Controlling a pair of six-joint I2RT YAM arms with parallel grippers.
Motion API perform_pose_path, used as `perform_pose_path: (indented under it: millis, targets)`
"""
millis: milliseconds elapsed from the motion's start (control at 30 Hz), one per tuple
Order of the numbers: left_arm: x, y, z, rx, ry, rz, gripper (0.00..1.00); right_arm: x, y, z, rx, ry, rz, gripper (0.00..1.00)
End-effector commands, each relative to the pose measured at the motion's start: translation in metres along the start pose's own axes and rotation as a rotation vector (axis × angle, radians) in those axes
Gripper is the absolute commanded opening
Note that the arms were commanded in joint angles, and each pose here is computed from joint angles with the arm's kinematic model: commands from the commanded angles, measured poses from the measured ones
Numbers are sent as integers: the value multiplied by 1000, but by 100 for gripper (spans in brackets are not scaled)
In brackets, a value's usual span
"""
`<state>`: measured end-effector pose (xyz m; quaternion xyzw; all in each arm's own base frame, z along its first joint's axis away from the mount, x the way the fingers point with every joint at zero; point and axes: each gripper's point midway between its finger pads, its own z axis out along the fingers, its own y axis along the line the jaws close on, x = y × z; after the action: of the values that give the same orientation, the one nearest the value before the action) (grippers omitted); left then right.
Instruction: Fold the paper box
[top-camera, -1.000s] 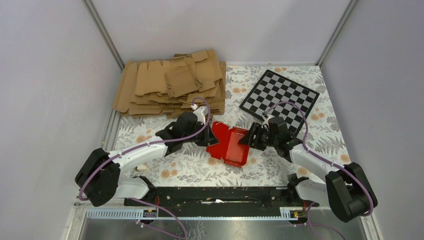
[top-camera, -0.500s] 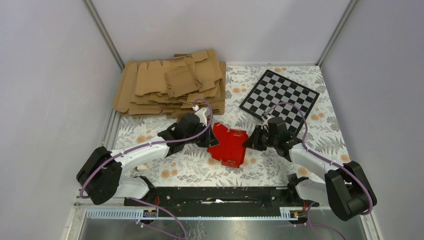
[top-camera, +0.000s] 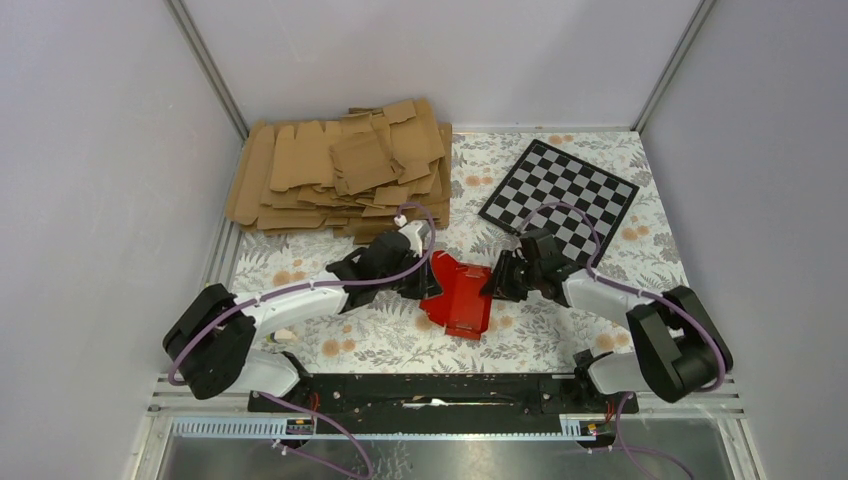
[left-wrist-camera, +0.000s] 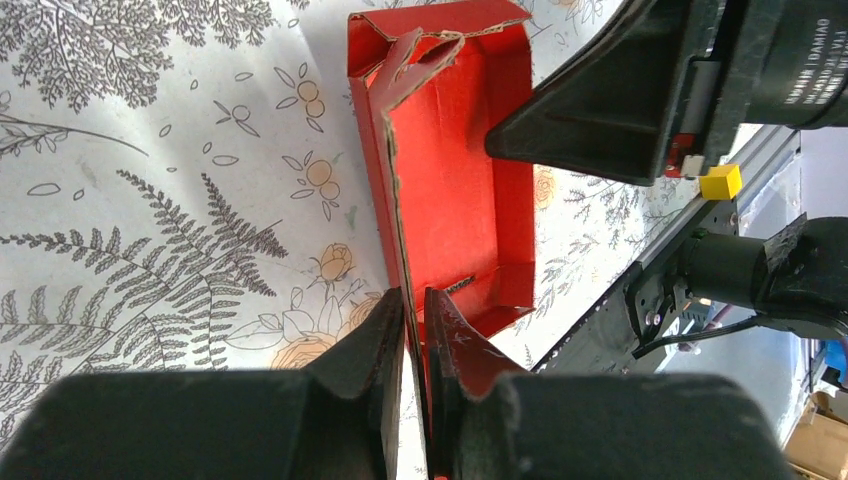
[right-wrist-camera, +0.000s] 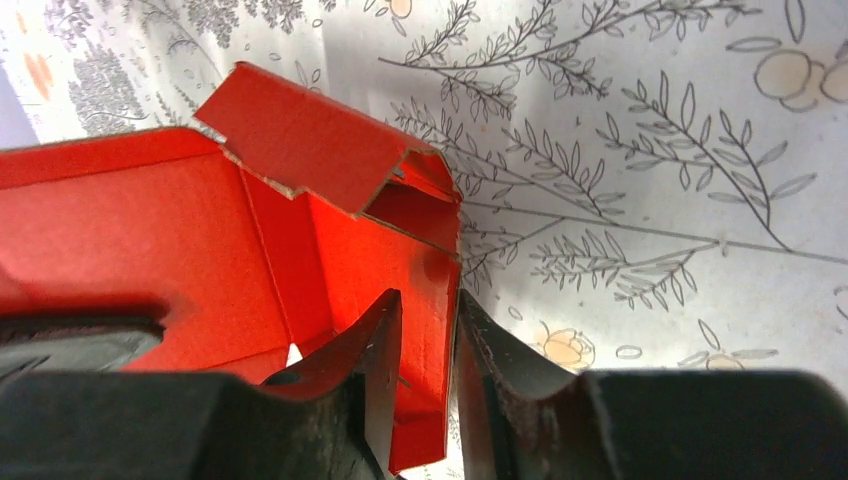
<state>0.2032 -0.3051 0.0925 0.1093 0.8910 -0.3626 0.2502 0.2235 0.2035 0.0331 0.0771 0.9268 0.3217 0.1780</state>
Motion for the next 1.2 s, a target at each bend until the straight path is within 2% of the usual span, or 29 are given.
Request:
perform_pose_path:
  millis: [0, 100, 267, 433, 600, 733, 900, 1167]
  targets:
    - [-22, -29, 1, 55, -51, 53, 12, -11, 14, 9, 9, 14, -42, 33]
    - [-27, -31, 2, 53, -61, 62, 12, -12, 23, 14, 3, 28, -55, 38]
    - [-36, -23, 1, -10, -84, 98, 11, -26, 39, 7, -33, -19, -97, 58]
    - [-61, -18, -14, -36, -253, 183, 6, -45, 57, -15, -84, -140, -201, 73]
    - [-82, -20, -38, 16, -482, 250, 1, -54, 71, -34, -155, -239, -304, 78]
    - [-85, -20, -46, 64, -596, 301, 0, -55, 75, -39, -176, -257, -351, 82]
    - [-72, -7, -36, 77, -629, 348, 0, -42, 64, -28, -177, -215, -320, 87]
    - [-47, 3, -18, 76, -567, 383, 0, -16, 33, -15, -134, -159, -238, 87]
